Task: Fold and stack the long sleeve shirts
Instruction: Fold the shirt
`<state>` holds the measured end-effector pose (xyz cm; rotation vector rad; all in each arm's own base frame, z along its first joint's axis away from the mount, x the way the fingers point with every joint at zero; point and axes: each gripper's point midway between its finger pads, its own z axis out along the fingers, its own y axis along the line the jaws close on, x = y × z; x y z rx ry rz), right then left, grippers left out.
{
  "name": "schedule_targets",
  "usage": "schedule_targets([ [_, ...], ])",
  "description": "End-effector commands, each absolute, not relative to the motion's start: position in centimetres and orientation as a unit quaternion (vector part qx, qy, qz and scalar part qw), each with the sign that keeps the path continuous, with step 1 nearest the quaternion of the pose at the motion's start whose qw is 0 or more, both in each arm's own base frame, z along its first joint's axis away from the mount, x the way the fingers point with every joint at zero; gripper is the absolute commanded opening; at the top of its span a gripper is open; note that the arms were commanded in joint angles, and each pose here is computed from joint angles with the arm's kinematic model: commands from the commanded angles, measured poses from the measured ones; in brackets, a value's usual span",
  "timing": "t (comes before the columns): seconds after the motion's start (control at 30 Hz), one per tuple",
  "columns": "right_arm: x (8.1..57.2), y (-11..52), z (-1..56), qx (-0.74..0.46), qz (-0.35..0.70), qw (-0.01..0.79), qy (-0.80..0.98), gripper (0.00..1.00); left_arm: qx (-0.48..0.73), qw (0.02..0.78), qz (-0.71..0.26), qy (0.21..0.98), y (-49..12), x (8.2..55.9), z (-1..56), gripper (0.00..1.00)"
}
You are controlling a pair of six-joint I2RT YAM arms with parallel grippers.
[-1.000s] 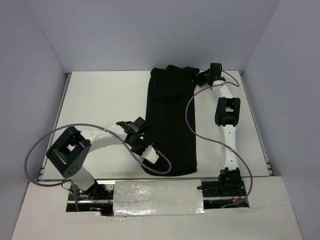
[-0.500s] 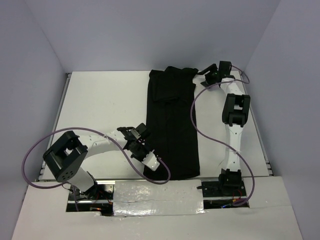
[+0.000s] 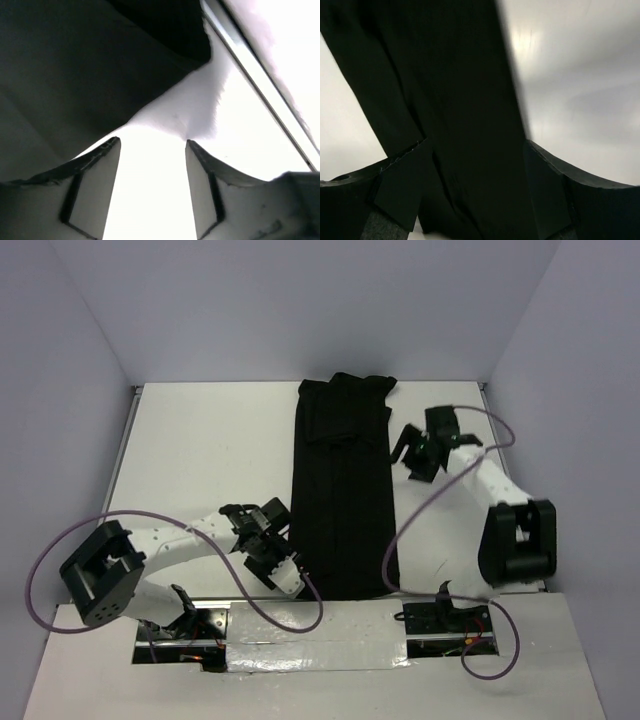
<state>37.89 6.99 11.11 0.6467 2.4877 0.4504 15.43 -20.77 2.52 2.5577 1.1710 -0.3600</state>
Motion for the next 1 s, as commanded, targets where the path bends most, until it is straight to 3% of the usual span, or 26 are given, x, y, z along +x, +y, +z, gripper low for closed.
schedule_targets([
  [0.0,29.2,7.7,7.0,0.215,0.106,0.182,0.954,0.8,0.915,0.172,-0.122,0.344,-20.6,14.4,3.5,0.71],
  [0.17,20.6,8.5,5.4,0.223,0.106,0.118,0.962,0.79,0.919,0.226,-0.105,0.306,-23.3,13.6,2.9,0.73],
  [0.43,13.7,9.5,3.5,0.221,0.119,0.069,0.965,0.75,0.928,0.214,-0.111,0.285,-24.1,12.4,0.6,0.7],
  [0.67,10.7,10.6,0.8,0.209,0.131,0.035,0.968,0.72,0.928,0.215,-0.121,0.279,-24.2,12.0,-0.3,0.56],
  [0.77,11.2,12.0,0.5,0.208,0.165,0.035,0.963,0.68,0.924,0.228,-0.122,0.283,-25.0,12.3,-0.1,0.38],
  [0.83,11.5,13.0,0.3,0.207,0.197,0.036,0.958,0.51,0.924,0.231,-0.124,0.279,-25.2,12.3,0.0,0.22],
  [0.87,11.5,13.4,0.4,0.205,0.207,0.033,0.956,0.42,0.923,0.234,-0.122,0.28,-25.2,12.4,0.1,0.0],
  [0.9,11.3,13.7,0.5,0.202,0.218,0.029,0.954,0.26,0.922,0.237,-0.115,0.283,-25.3,12.7,0.3,0.0],
  [0.97,11.3,13.7,1.1,0.196,0.222,0.037,0.954,0.08,0.916,0.246,-0.11,0.298,-25.5,13.1,1.1,0.0],
])
